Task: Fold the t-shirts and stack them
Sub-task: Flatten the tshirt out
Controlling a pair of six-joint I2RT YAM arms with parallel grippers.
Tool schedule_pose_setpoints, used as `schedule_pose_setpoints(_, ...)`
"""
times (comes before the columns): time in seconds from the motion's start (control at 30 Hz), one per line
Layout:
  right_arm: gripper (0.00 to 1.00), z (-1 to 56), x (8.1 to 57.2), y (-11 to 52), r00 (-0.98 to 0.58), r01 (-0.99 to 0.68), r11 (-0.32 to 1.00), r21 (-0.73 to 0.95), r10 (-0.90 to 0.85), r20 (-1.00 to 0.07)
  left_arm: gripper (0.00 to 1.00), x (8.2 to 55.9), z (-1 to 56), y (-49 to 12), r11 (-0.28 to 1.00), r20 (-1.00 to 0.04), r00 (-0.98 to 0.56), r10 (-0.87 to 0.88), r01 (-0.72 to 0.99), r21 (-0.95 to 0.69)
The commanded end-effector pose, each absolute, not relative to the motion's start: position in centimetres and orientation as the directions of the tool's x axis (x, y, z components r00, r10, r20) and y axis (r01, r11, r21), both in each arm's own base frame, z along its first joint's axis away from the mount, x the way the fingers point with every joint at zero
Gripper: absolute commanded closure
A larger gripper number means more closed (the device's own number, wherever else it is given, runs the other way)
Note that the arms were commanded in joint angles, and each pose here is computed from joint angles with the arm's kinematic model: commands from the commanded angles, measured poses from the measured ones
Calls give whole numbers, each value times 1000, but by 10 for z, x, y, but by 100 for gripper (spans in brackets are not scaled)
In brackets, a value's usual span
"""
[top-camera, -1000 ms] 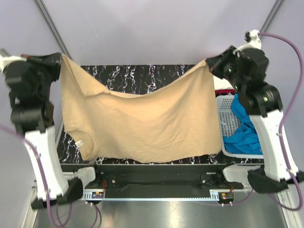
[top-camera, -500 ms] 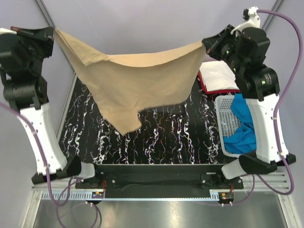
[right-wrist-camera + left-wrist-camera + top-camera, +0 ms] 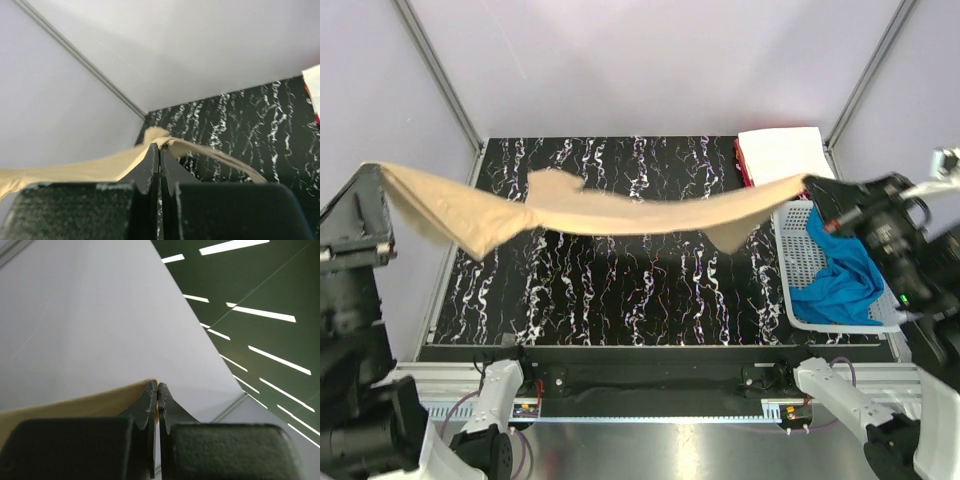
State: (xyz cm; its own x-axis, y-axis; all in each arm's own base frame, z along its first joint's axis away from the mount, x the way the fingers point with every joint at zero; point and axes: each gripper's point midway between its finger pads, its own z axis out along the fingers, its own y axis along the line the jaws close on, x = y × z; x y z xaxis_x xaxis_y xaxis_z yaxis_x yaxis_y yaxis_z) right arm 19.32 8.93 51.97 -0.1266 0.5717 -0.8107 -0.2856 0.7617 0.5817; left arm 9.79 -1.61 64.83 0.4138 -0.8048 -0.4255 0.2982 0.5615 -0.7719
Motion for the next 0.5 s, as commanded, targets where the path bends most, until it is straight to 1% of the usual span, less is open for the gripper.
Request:
schedule_pose_setpoints(0.0, 100, 530, 167, 90, -127, -345, 710, 614, 612, -780, 100, 84, 659, -18, 538, -386, 425, -818, 331, -775)
schedule_pose_setpoints(0.07, 100, 542, 153, 85, -102, -369, 689, 624, 637, -764, 100, 66, 671, -25, 543, -379, 429, -820, 374, -752)
schedule_pose_setpoints(0.17, 100, 559, 142, 84, -78, -404, 673, 620, 650, -756, 100, 58, 685, -27, 552, -374, 443, -815, 400, -731)
schedule_pose_setpoints(0.23, 100, 563, 147, 79, -51, -381, 688, 617, 651, -757, 100, 70, 685, -23, 562, -388, 446, -806, 376, -736)
schedule_pose_setpoints(0.27, 100, 561, 160, 72, -26, -328, 713, 620, 649, -760, 100, 77, 684, -13, 562, -377, 474, -796, 345, -752)
schedule_pose_setpoints(0.33, 100, 556, 180, 68, -5, -274, 740, 614, 638, -770, 100, 111, 675, 1, 581, -416, 482, -771, 266, -769)
schedule_pose_setpoints(0.37, 100, 547, 202, 66, -4, -210, 769, 604, 617, -787, 100, 123, 673, 9, 587, -421, 500, -757, 238, -774)
schedule_pose_setpoints(0.4, 100, 546, 215, 67, 8, -194, 778, 598, 610, -792, 100, 150, 666, 17, 598, -452, 492, -744, 190, -779)
schedule_pose_setpoints(0.43, 100, 527, 243, 73, -25, -139, 799, 586, 588, -808, 100, 177, 650, 24, 596, -477, 472, -742, 137, -791)
schedule_pose_setpoints(0.47, 100, 518, 256, 75, -36, -115, 810, 574, 575, -818, 100, 204, 642, 31, 595, -492, 460, -740, 107, -796)
